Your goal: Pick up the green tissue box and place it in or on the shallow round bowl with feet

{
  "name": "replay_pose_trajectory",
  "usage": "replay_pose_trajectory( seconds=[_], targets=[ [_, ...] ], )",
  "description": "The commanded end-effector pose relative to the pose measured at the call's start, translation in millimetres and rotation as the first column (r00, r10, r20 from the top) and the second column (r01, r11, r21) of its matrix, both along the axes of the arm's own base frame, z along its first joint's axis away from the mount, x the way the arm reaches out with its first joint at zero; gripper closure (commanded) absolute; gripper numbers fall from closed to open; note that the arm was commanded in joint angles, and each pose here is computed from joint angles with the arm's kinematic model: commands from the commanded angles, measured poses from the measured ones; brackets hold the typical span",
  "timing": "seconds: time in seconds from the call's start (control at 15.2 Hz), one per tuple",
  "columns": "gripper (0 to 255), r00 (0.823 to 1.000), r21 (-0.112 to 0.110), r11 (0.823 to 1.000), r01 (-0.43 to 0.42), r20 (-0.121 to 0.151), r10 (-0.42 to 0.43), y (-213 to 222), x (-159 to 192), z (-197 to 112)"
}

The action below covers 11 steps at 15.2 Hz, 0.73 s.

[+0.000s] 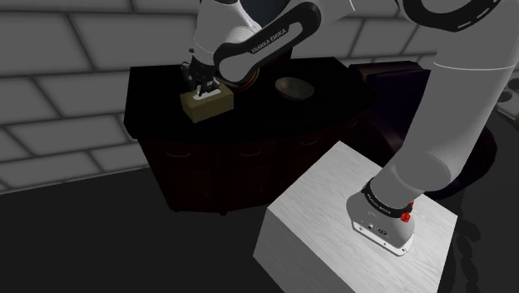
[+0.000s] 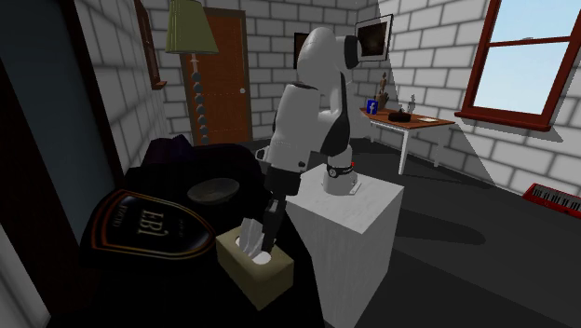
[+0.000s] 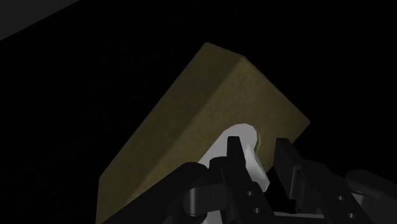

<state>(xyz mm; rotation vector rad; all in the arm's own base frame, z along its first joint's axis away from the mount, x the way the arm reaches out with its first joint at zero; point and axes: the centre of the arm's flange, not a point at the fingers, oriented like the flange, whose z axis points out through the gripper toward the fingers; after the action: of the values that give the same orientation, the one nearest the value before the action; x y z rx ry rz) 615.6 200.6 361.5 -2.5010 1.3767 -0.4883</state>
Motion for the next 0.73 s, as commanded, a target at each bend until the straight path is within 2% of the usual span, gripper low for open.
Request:
replay_pose_trajectory(
  seconds=[0.0, 0.2, 0.66],
  targets=[
    [255, 1.0, -0.003, 1.0, 0.002, -0.007, -0.002, -2, 0, -4],
    [255, 1.0, -0.003, 1.0, 0.002, -0.007, -0.002, -2, 0, -2],
    [255, 1.0, -0.003, 1.0, 0.002, -0.007, -0.002, -2, 0, 35]
  ],
)
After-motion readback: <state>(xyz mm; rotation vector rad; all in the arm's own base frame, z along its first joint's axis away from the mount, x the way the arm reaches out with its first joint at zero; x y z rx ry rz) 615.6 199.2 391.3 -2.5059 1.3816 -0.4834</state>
